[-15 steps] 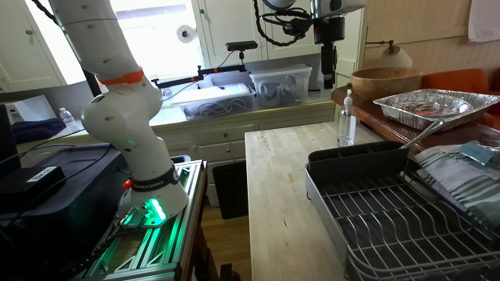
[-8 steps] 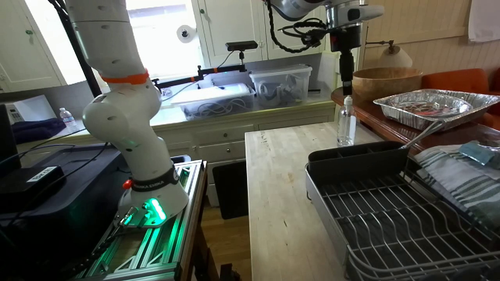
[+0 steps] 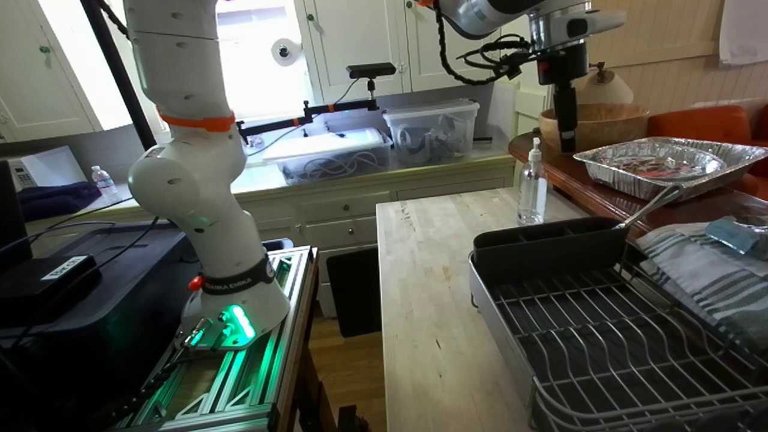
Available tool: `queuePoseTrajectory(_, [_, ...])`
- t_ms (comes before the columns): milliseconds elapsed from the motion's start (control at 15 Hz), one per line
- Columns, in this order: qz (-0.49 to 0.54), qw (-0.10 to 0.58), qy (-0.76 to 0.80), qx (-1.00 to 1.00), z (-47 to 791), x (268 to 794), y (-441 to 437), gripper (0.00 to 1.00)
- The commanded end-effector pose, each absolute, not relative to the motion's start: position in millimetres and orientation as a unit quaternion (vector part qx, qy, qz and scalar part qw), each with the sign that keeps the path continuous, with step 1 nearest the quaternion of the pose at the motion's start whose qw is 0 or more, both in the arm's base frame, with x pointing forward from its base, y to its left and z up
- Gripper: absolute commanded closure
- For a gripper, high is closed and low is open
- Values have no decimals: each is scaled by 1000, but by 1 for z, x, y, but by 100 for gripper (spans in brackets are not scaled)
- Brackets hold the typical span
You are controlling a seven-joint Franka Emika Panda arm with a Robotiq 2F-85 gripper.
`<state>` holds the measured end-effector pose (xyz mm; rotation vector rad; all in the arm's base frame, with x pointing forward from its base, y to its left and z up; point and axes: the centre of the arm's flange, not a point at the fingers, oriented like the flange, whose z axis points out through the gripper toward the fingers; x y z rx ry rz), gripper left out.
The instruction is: Remove the silver knife from the dishrack.
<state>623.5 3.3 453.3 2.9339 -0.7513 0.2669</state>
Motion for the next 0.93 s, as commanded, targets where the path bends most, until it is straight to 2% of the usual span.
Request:
queuePoseTrajectory(0, [113, 49, -249, 961, 441, 652, -10, 0])
queuePoseTrajectory(133, [122, 55, -248, 959, 434, 661, -20, 0])
queuePoseTrajectory(200, [111, 47, -253, 960, 443, 644, -15, 0])
queuePoseTrajectory(533, [119, 48, -254, 959, 441, 644, -18, 0])
queuePoseTrajectory(867, [145, 25, -222, 964, 427, 660, -31, 0])
